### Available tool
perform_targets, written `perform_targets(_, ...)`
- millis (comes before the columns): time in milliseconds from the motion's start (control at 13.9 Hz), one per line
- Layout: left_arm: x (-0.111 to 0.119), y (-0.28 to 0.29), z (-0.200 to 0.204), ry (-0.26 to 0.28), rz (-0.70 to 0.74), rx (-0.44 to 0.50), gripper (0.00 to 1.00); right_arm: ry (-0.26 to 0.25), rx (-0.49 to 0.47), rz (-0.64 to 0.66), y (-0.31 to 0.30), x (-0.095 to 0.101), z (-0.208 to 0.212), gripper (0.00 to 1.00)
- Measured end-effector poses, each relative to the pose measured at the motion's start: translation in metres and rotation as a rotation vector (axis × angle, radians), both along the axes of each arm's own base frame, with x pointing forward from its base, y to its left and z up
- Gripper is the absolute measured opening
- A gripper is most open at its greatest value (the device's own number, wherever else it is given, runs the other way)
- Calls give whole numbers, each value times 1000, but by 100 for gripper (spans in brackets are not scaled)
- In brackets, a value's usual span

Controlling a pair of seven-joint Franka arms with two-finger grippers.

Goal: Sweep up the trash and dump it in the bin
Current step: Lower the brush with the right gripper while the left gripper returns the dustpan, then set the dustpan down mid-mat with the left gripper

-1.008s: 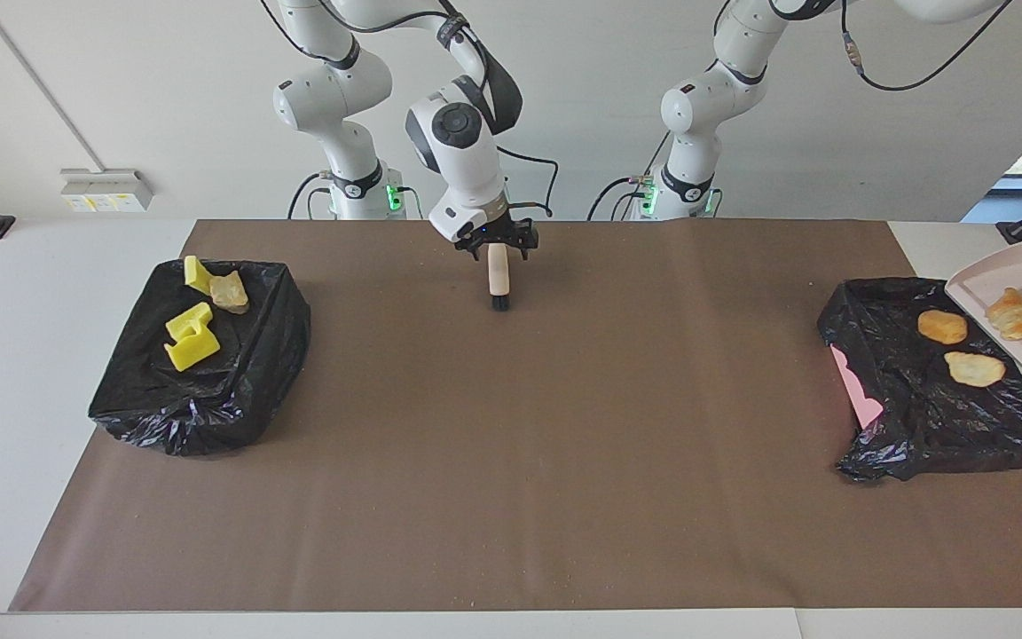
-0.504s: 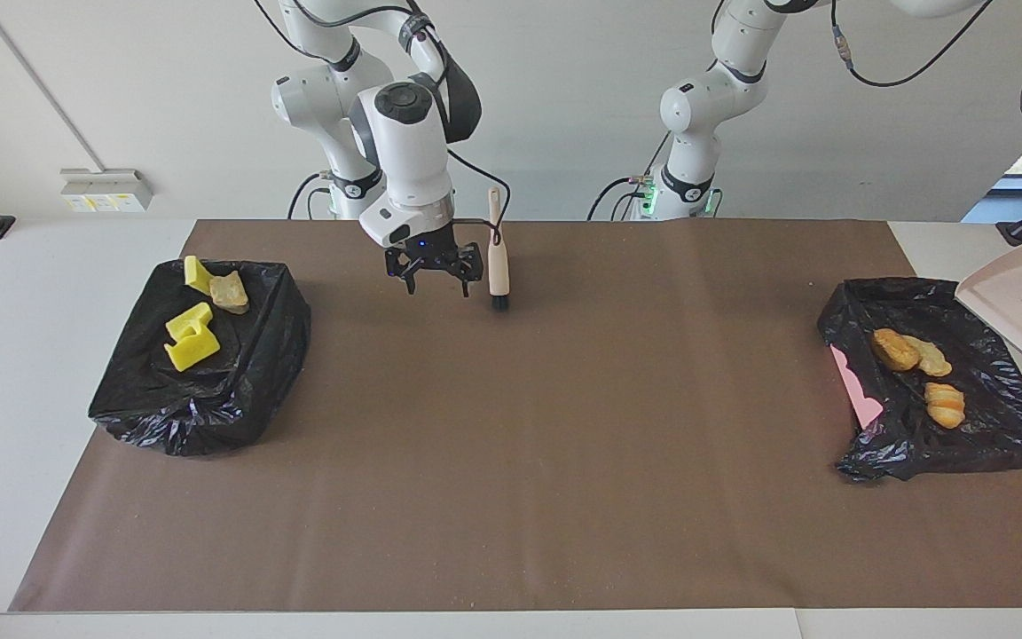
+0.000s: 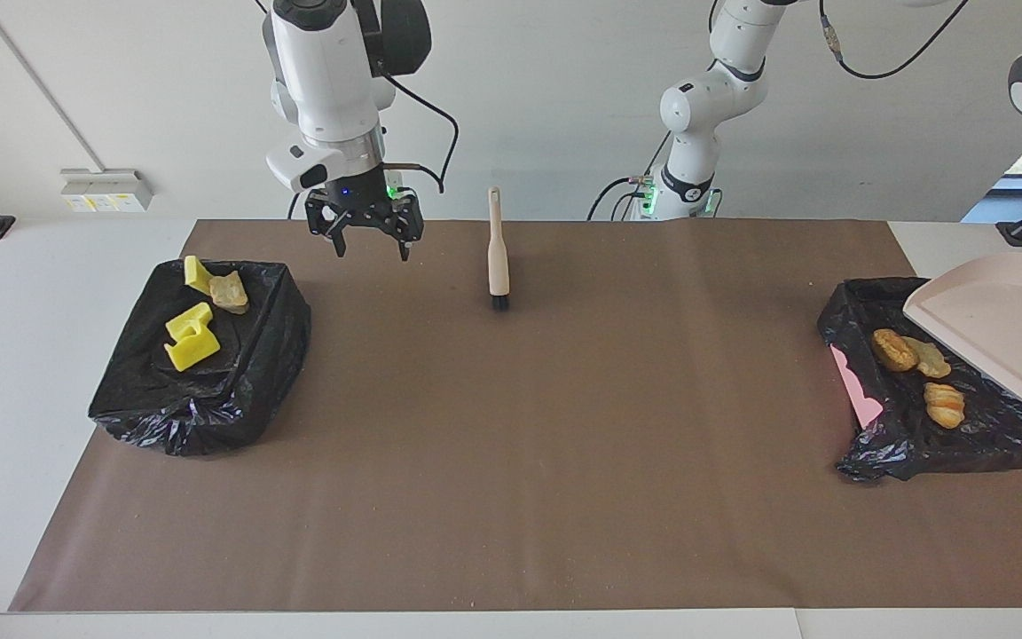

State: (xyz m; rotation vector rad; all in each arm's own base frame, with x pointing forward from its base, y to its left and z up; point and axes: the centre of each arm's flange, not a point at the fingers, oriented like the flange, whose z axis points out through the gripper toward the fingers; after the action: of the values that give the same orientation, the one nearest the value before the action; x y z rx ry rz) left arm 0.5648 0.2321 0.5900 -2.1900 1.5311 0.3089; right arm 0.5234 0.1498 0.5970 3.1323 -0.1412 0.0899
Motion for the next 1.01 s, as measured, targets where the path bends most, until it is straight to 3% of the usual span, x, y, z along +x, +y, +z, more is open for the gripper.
perform_targets(144,7,-42,-10,-5,87,-109,31,-5,-1,3,-15,-1,28,100)
perform_targets(360,16,-137,-22,-32,257,-197,31,-18,-6,-9,-45,1,53,100)
perform_targets(720,3,-251,-84,-28,572,-334,31,-82,7,-82,-121,-19,108,100)
perform_targets(1008,-11,-390,-133,-83,787,-432,31,-64,-2,47,-180,-27,112,100)
